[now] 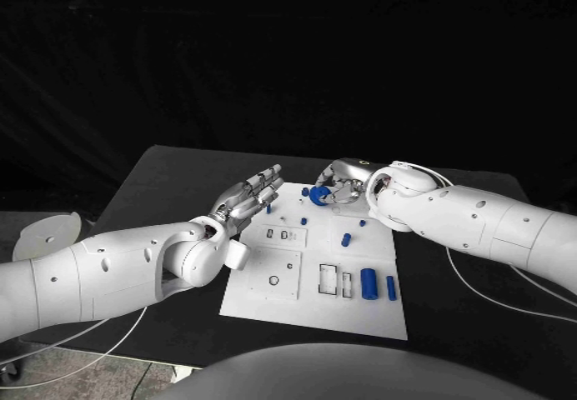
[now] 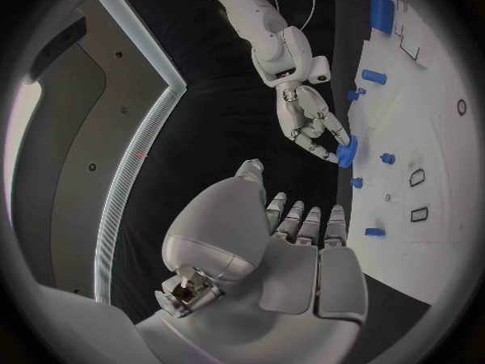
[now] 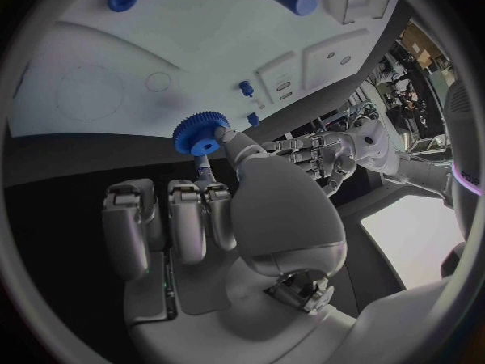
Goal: Assemble the parts on the task board
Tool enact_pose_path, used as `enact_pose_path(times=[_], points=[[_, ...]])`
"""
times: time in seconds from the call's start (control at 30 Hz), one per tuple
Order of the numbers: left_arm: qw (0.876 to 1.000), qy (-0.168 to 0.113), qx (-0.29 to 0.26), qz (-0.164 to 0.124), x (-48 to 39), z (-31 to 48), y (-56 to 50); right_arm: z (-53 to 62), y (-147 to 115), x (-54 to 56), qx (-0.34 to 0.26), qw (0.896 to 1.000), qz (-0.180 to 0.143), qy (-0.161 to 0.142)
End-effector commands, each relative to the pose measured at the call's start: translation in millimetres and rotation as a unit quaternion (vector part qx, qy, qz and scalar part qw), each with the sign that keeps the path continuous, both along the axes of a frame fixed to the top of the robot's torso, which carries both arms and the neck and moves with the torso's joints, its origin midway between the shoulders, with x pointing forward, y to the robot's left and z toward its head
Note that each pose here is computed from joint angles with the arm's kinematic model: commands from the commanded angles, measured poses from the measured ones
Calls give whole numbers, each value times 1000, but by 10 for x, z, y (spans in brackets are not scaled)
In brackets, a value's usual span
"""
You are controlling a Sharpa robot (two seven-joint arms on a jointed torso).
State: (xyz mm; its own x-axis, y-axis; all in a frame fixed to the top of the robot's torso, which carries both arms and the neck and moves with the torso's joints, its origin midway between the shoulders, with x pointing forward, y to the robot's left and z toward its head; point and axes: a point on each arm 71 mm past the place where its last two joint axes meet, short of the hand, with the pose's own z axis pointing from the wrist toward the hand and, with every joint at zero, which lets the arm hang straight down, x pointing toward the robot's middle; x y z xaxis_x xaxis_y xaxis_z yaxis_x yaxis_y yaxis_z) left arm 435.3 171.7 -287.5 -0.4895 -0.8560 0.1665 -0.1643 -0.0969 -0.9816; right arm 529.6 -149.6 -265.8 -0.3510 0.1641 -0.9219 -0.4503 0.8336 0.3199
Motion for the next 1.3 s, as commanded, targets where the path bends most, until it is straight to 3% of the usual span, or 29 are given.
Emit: enact_pose_path(times=[0.03, 0.67, 1.3], points=[[1000, -1, -8, -8, -7, 10, -26, -25, 61, 22, -5, 1000, 4, 14], [1000, -1, -7, -7, -6, 11, -23, -189, 423, 121, -12, 1000, 10, 25], [1000, 1, -6, -9, 11, 0, -40, -227, 500, 143, -18, 999, 9, 34]])
